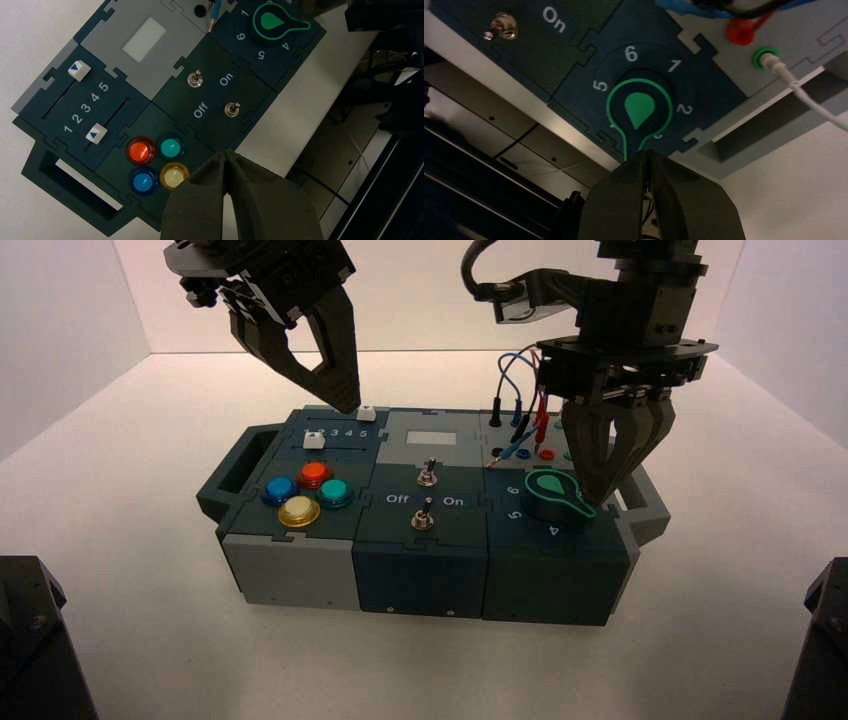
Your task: Turn the knob to position 4.
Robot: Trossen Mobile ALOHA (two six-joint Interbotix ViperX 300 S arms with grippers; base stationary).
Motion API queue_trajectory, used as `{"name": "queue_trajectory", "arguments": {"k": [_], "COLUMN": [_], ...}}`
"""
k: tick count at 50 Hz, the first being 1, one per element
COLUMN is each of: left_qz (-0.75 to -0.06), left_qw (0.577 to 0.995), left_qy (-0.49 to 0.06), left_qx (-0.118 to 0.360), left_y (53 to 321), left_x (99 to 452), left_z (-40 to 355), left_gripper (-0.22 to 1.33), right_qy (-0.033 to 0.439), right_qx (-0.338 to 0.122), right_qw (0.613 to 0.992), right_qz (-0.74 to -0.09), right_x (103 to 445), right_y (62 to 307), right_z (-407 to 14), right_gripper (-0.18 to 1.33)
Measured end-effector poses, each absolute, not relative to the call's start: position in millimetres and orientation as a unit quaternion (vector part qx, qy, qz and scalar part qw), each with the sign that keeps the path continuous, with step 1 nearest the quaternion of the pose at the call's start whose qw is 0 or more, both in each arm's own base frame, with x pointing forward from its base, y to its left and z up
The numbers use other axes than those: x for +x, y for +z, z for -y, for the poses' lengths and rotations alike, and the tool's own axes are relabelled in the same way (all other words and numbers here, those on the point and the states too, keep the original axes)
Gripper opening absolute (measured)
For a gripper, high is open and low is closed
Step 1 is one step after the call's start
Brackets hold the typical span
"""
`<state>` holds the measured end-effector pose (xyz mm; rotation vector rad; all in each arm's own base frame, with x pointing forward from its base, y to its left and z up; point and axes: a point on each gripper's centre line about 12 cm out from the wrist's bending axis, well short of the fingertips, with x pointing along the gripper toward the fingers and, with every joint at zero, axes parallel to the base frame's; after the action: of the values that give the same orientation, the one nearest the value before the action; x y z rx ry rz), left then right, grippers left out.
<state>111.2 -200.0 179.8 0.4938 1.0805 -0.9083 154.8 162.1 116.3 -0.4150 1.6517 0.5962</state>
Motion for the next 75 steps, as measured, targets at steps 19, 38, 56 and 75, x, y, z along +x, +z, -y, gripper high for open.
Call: {"name": "queue_trajectory", "arguments": {"k": [19,38,56,75], "left_qz": [-0.489,-0.49,-0.492,-0.49], "left_qw": [0.734,0.734,0.732,0.732], "left_qy": [-0.414,-0.414,-0.413,-0.414], "left_qx": [0.224,0.225,0.226,0.229], "left_y": [178.8,177.5,175.6,175.5], "left_x": [107.4,106.7,105.9,106.0], "left_z": [193.6,192.1,190.8,190.8], "left_gripper": [-0.16,-0.16,-0.16,-0.16], "right_qy": [0.262,0.266,0.265,0.265], "right_qx": [-0.175,-0.175,-0.173,-0.17], "right_qw": [0.617,0.61,0.61,0.61], "right_qz": [-0.721,-0.726,-0.726,-0.727], "right_x": [150.4,146.5,147.1,146.9], "right_y": [116.6,114.5,114.8,114.5], "right_z": [-166.6,-170.8,-172.1,-172.7], "right_gripper": [-0.14,-0.14,-0.14,-0.14]}}
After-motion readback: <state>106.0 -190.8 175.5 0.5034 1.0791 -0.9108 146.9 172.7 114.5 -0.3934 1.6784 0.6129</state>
